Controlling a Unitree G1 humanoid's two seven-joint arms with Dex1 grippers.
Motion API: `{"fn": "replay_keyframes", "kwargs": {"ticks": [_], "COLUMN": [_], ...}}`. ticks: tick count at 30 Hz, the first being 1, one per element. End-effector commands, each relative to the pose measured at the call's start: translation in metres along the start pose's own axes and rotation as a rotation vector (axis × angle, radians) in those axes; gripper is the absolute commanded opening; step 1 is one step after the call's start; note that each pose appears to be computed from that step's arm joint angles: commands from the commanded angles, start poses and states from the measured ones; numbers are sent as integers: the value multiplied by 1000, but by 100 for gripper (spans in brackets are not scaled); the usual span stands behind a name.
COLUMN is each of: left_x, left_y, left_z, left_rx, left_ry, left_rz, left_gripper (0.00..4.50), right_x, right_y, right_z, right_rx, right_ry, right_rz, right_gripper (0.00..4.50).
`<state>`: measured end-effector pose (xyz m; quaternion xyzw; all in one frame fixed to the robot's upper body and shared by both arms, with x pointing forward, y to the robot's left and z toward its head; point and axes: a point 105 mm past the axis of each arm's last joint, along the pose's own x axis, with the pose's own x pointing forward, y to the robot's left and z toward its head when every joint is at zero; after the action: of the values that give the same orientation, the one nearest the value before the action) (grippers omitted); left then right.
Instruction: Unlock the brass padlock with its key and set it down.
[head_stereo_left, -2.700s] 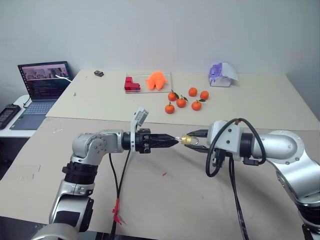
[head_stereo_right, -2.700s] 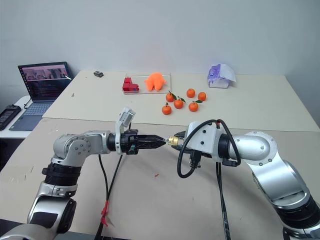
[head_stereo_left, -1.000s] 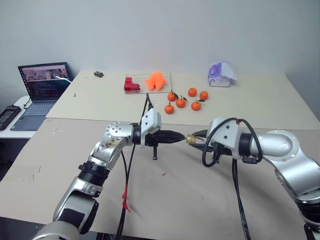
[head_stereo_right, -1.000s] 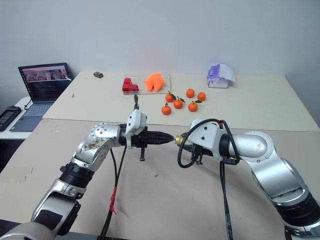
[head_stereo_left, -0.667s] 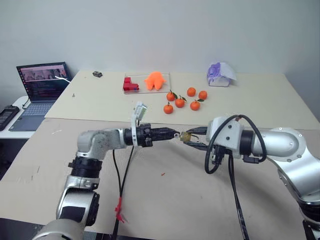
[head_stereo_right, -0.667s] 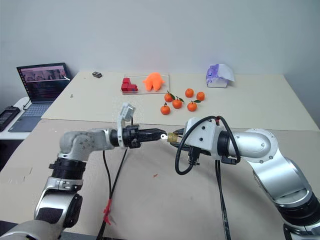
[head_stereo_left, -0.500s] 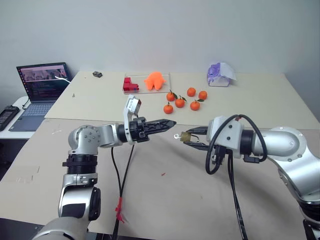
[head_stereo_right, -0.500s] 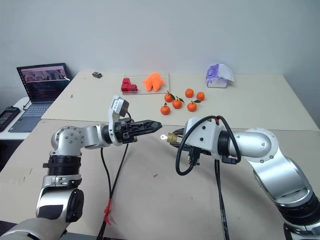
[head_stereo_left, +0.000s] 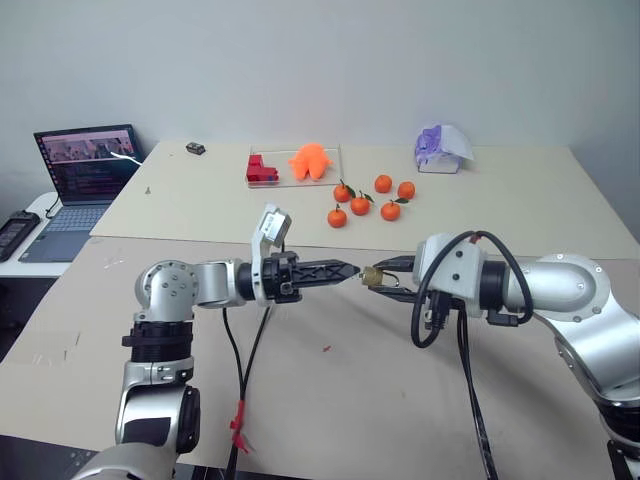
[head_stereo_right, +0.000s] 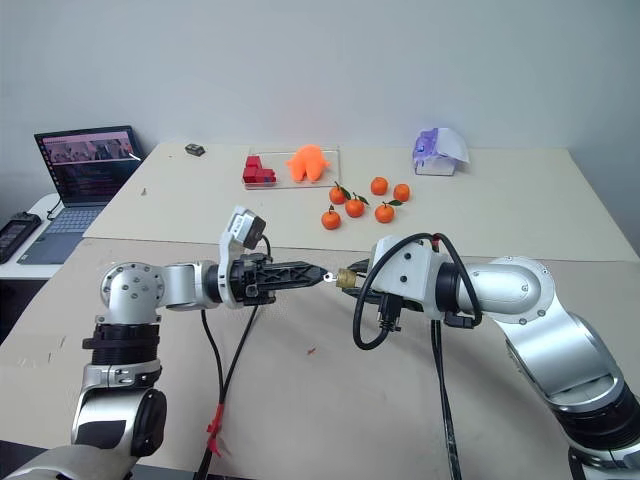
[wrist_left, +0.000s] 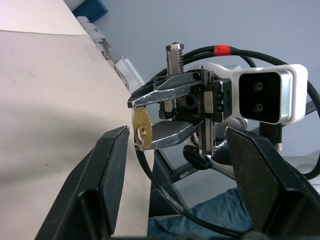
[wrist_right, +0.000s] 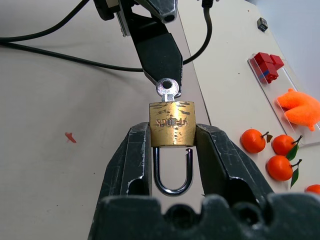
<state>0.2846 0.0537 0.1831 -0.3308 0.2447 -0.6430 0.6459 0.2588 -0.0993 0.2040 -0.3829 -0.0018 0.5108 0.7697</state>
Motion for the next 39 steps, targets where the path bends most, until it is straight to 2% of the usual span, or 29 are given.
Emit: {"fn": "replay_keyframes", "kwargs": {"ticks": [1,17,21,26,27,38,39], "left_x": [9,31,30,29,28,27,27], "left_y": [4,6,9,7,7,7,7], "left_z": [4,3,6,5,4,3,3], "left_rx": [68,82,88,90,91,91,91], "left_ry": [16,36,19,28,31,42,41], "left_rz": [37,-3,13,1,0,4,4], "left_gripper": [325,325,213,16,3,4,4], "right_x": [-3,-5,-6,-6,-6,-6,-6], "right_y": [-5,-3,-3,-4,-4,-5,-5], "right_z": [14,14,13,12,11,11,11], "right_rx": [-57,-53,-52,-53,-54,-56,-53], "right_ry": [-34,-26,-20,-15,-14,-14,-15], "right_rz": [-30,-47,-51,-49,-49,-48,-49], "right_gripper": [89,89,89,89,89,89,139]}}
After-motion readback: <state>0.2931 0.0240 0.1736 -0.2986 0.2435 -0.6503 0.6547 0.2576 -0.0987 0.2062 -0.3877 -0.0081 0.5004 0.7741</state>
